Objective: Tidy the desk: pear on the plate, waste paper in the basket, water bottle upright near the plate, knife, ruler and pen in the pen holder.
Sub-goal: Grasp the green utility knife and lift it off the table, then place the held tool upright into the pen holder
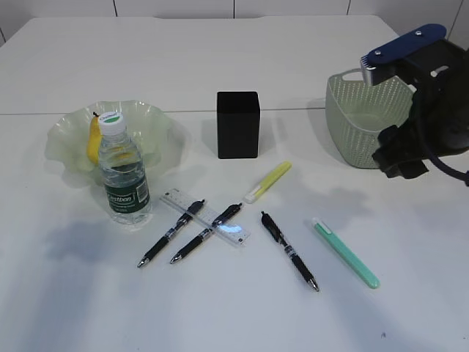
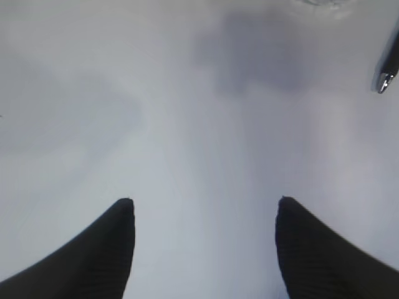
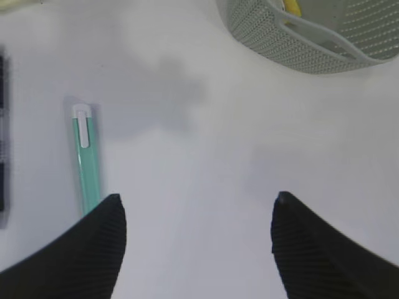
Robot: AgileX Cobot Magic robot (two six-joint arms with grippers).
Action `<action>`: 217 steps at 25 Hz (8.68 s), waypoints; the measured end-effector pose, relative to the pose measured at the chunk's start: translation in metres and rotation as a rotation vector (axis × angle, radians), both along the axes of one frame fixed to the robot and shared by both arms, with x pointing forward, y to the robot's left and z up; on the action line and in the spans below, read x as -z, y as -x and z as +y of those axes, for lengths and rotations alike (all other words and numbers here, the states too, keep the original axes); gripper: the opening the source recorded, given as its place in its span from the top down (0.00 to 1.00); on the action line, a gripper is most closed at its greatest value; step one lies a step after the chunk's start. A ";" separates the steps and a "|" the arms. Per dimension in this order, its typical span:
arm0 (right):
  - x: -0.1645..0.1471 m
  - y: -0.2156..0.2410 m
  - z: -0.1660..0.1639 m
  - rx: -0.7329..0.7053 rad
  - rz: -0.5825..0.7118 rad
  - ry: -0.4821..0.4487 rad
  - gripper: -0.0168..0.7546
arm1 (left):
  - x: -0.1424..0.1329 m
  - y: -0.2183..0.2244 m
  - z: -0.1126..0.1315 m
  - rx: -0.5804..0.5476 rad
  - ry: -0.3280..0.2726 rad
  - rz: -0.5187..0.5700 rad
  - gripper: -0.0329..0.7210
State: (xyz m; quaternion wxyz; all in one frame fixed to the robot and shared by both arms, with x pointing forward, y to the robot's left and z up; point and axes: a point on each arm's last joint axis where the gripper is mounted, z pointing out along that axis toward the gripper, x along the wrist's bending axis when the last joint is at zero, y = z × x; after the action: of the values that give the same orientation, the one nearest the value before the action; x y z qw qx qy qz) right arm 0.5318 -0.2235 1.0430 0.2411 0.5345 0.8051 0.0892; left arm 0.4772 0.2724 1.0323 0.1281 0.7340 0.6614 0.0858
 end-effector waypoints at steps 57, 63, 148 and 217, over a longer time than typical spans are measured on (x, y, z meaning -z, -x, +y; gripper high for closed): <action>0.136 -0.082 0.052 -0.093 0.501 -0.086 0.33 | 0.008 -0.020 0.046 -0.377 0.057 -0.088 0.29; 0.137 -0.083 0.053 -0.094 0.490 -0.089 0.40 | 0.008 -0.020 0.046 -0.377 0.057 -0.088 0.29; 0.073 -0.127 0.068 -0.118 0.302 -0.142 0.80 | 0.008 -0.021 0.046 -0.377 0.057 -0.092 0.29; 0.059 -0.213 0.099 -0.051 -0.599 -0.574 0.80 | 0.008 -0.021 0.046 -0.377 0.058 -0.095 0.29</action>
State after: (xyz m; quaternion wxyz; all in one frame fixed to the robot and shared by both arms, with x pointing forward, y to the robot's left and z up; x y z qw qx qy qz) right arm 0.7449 -0.1247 0.9843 0.3035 0.5103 0.6548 0.4677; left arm 0.4982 0.3186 1.0241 0.1619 0.5882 0.7826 0.1239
